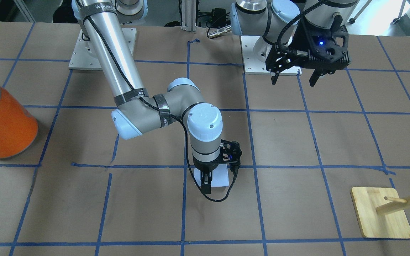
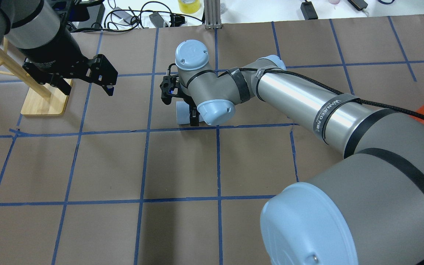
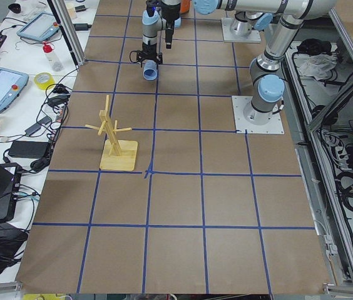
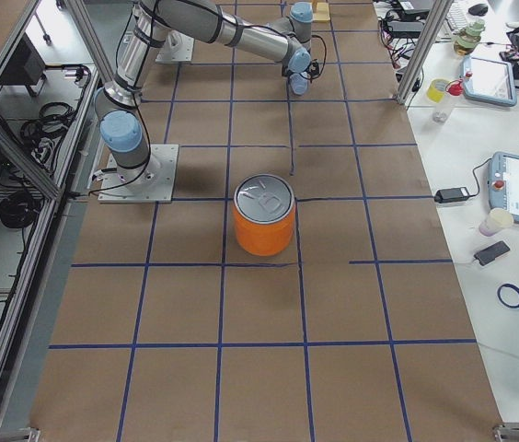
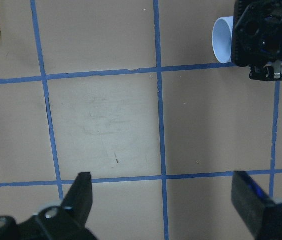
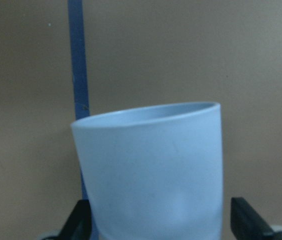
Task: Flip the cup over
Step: 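Grasp the cup with the right gripper and tip it onto its side, then release the cup and raise the right gripper while the left arm reaches toward the cup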
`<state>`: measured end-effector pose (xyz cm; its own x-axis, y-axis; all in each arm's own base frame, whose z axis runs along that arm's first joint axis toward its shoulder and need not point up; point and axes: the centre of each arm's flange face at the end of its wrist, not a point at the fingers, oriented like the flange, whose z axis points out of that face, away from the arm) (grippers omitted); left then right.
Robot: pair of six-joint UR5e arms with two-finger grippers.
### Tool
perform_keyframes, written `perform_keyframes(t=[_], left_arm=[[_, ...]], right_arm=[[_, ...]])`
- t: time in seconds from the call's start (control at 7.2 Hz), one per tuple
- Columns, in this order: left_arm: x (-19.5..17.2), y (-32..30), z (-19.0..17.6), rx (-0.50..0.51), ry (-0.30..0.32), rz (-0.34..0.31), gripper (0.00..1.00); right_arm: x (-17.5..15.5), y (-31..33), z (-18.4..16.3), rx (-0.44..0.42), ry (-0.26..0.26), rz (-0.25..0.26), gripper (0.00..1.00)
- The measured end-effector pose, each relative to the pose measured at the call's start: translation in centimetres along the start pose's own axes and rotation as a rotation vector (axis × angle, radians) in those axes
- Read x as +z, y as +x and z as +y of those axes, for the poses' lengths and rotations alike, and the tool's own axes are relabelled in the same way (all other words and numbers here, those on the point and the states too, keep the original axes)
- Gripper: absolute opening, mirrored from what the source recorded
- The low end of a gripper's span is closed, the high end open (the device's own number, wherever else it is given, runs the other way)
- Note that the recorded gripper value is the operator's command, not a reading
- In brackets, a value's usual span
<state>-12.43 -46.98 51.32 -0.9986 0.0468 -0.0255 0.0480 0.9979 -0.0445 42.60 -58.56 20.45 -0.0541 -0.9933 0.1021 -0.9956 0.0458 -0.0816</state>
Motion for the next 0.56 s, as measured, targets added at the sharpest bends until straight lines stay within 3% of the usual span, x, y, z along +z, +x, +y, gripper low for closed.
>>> perform_keyframes(t=[0.28, 0.56], left_arm=[[-0.1, 0.0, 0.2, -0.001, -0.005, 0.0, 1.0], [0.0, -0.1, 0.2, -0.002, -0.008, 0.002, 1.0]], right_arm=[[-4.7, 0.6, 2.1, 0.04, -0.016, -0.014, 1.0], [-12.7, 1.5, 6.5, 0.143, -0.026, -0.011, 1.0]])
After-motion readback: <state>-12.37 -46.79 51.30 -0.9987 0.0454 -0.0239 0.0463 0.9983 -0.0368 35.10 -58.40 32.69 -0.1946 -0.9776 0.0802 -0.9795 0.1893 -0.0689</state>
